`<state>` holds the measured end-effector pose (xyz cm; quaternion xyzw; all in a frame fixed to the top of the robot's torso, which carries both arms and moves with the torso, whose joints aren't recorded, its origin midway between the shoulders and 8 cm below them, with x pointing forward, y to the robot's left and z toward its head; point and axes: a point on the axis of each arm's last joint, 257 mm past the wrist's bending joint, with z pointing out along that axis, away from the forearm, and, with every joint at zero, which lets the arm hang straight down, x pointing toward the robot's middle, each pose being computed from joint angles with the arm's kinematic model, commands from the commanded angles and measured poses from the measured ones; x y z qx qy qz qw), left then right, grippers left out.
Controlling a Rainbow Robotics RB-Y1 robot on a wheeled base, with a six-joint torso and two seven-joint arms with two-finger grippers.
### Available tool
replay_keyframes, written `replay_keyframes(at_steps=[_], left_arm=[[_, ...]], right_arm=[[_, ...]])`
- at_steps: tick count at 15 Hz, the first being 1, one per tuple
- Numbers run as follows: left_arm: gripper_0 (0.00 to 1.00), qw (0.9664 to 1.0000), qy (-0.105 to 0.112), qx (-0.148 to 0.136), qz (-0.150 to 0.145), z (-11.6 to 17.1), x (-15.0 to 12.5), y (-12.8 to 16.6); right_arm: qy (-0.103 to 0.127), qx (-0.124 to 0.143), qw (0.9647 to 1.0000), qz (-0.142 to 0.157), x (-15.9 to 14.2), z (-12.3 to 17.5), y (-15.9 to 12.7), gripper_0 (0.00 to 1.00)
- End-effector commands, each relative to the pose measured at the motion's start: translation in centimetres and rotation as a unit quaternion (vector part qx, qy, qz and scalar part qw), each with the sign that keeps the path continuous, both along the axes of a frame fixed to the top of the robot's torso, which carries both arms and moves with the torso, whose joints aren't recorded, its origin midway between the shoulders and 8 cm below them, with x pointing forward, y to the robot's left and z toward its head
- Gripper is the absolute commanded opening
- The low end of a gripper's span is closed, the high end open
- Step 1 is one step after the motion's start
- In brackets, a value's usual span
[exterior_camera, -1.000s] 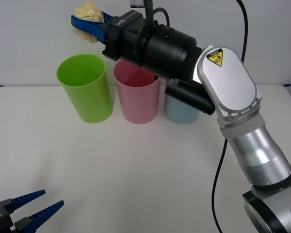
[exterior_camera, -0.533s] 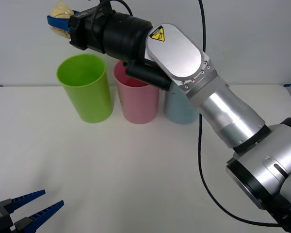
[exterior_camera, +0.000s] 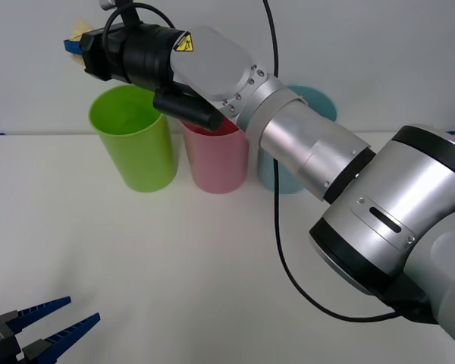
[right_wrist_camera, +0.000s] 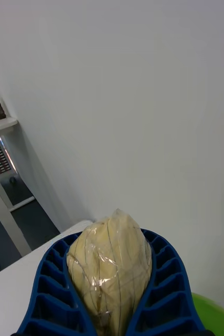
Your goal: Put cans in the blue bin and PET bottles in the pink bin and trash in the green bin.
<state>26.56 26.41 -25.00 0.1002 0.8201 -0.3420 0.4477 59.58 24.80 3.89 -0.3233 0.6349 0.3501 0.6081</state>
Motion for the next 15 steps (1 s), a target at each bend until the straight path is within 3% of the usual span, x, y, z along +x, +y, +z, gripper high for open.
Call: replay_keyframes(at_steps=[1,9,15], left_arm=[[1.00,1.0000,0.000,0.000,0.000,0.0,0.0,0.0],[1.00,1.0000,0.000,0.000,0.000,0.0,0.0,0.0],[1.00,1.0000,0.000,0.000,0.000,0.0,0.0,0.0]], right_arm=[[0.003,-0.030,0.9994,-0.016,1.1,-1.8,-0.4,0.00],[0.003,-0.099,0.9944,-0.037,2.4,-5.9,-1.6,0.00],[0.008,-0.119,0.9919,-0.043,2.7,-7.7,-2.2,0.00]])
